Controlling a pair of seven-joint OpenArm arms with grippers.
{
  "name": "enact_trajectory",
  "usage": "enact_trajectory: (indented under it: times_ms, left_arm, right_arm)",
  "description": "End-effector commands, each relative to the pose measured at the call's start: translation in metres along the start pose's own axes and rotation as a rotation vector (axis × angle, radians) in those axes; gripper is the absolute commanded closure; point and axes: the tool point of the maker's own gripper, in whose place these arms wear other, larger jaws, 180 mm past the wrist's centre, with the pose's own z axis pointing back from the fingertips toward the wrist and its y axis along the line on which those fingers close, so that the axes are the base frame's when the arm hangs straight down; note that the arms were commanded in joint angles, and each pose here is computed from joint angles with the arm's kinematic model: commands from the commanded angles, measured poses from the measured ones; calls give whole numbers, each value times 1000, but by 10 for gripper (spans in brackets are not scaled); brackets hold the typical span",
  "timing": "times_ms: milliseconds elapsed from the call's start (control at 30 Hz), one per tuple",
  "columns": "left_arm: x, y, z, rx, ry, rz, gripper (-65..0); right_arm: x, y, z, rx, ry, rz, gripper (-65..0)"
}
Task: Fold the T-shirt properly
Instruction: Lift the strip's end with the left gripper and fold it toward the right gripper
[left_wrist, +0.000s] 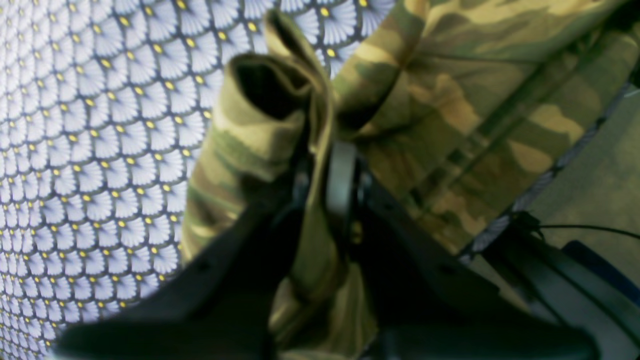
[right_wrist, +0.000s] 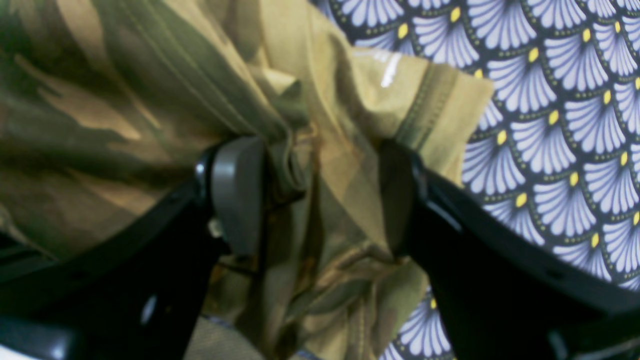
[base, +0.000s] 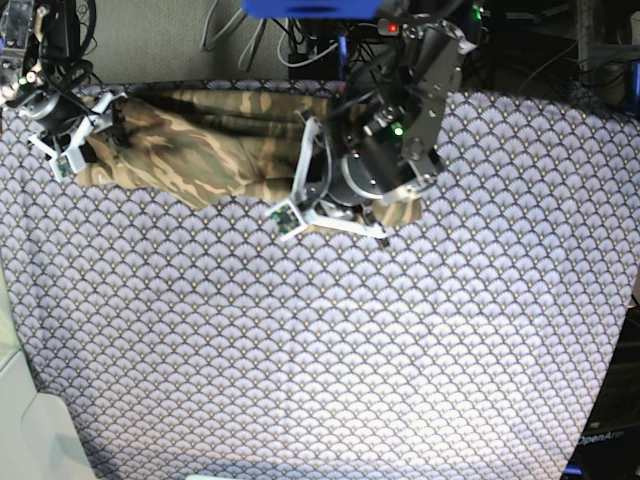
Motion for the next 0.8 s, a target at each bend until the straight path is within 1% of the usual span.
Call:
enact_trajectory:
  times_ms: [0, 133, 233, 267, 333, 433, 500, 633, 767]
  left_arm:
    - [15, 1, 4, 4, -47, -6, 0]
    - [25, -10, 4, -23, -77, -15, 0]
    - [27, -13, 4, -32, -77, -25, 0]
    - [29, -15, 4, -30, -79, -13, 0]
    - [32, -13, 4, -20, -84, 56, 0]
    - [29, -15, 2, -15, -80, 207, 0]
    - [29, -18, 2, -17, -80, 275, 0]
    - [22, -18, 0, -5, -64, 387, 0]
    - [20, -17, -2, 7, -59, 464, 0]
  right_arm:
    - [-4, -7, 3, -22, 32, 22, -367]
    - [-5, -7, 3, -21, 34, 21, -367]
    - [-6, -7, 3, -21, 35, 21, -367]
    - [-6, -7, 3, -21, 35, 21, -367]
    - [-6, -7, 3, -21, 35, 21, -367]
    - [-6, -7, 3, -21, 36, 21, -367]
    - [-6, -7, 3, -21, 36, 21, -367]
    - [-6, -7, 3, -21, 36, 21, -367]
    - [-7, -6, 3, -20, 36, 19, -367]
